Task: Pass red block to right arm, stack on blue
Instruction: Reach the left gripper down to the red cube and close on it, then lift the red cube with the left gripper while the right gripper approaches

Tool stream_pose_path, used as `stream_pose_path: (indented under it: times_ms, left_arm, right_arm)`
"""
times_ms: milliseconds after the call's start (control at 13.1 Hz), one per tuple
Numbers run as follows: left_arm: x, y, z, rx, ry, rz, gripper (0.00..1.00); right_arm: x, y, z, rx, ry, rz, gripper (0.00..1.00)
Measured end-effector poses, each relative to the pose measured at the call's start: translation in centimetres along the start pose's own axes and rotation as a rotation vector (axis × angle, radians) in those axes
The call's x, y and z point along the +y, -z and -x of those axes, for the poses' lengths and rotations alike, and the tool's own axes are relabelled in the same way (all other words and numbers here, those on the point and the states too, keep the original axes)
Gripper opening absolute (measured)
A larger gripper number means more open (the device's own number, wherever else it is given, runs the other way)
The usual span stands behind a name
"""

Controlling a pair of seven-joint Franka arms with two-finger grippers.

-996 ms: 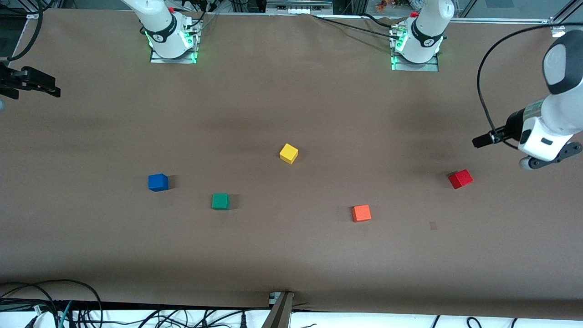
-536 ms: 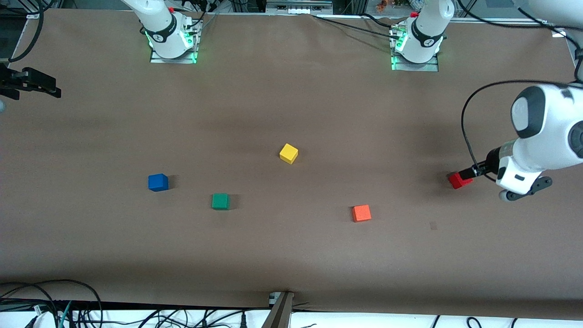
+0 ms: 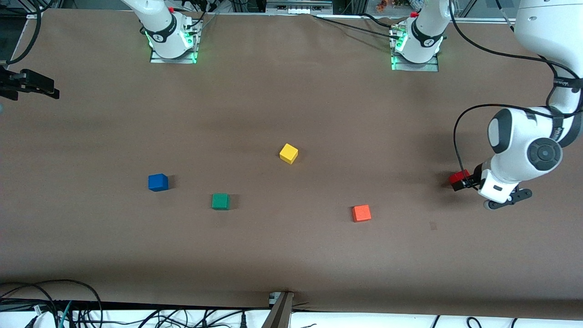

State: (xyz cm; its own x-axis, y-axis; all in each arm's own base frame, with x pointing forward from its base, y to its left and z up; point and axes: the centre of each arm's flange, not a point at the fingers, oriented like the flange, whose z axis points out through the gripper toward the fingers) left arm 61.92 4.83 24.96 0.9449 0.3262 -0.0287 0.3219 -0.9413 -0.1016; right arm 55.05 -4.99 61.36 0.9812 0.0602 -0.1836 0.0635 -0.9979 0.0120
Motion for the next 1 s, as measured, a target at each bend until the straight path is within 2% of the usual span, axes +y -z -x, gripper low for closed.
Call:
stream_pose_path:
  times_ms: [153,460,996]
  left_arm:
    - [-0.3,-2.4,1.5,0.004,-0.027,-0.017,1.00]
    - [-2.0,-3.5,1.8,-0.003,-0.026,-0.036,1.00]
    - [-3.4,-7.1,1.7,0.024,-0.002,-0.011,1.00]
  right_arm:
    - [0.0,0.0,0.0,0.000,0.000,0.000,1.00]
    - [0.0,0.0,0.0,-0.001,0.000,0.000,1.00]
    - [-0.1,-0.9,-0.8,-0.017,0.003,0.000,1.00]
